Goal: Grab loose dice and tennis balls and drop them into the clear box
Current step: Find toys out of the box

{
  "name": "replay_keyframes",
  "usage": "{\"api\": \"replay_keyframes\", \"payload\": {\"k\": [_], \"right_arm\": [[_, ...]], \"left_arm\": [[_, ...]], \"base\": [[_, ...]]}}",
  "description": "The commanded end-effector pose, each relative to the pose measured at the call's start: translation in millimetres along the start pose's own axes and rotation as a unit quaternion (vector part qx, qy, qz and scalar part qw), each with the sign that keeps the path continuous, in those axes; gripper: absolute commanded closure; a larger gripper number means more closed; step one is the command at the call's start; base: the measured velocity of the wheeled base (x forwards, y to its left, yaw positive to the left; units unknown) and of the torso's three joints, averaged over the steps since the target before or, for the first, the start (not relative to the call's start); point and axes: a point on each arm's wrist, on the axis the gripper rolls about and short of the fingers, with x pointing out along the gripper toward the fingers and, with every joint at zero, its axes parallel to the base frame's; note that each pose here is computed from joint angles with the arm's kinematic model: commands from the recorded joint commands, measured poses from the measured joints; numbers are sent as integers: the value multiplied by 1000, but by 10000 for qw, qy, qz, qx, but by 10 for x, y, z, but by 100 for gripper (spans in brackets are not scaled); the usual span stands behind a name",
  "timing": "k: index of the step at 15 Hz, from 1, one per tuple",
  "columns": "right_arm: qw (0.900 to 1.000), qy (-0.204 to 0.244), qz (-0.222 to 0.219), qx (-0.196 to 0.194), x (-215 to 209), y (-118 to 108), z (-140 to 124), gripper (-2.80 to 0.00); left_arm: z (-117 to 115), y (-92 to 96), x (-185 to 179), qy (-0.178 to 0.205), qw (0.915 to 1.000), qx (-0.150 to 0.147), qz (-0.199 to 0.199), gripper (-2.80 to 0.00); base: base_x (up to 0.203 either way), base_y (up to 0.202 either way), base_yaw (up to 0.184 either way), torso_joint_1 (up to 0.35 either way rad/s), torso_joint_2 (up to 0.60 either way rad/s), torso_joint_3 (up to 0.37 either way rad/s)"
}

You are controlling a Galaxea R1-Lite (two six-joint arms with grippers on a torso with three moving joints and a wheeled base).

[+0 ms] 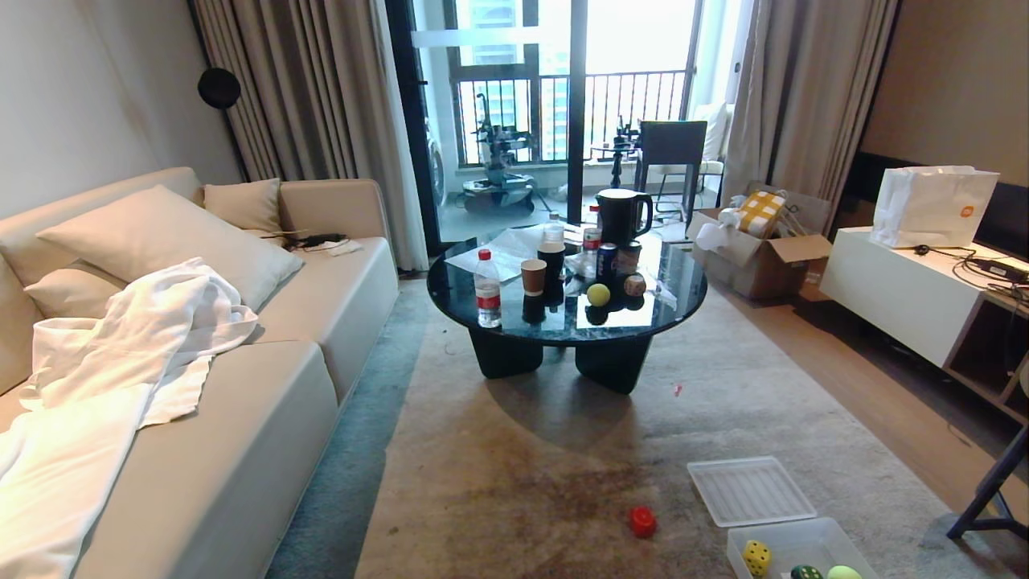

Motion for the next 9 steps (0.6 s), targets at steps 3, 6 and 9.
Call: {"api": "replay_keyframes", "payload": {"k": [3, 6, 9], "right_arm": [[10000, 5, 3, -7, 0, 0, -1, 0], [10000, 5, 3, 0, 0, 0, -1, 0], [10000, 5, -5, 16, 0, 0, -1, 0]], "left_arm": [[0, 0, 0, 0, 10000, -2, 2, 0], [0, 0, 0, 0, 10000, -2, 2, 0], [0, 0, 0, 0, 10000, -2, 2, 0]], "base": [[0, 0, 0, 0, 0, 0], [0, 0, 0, 0, 0, 0], [0, 0, 0, 0, 0, 0]]}}
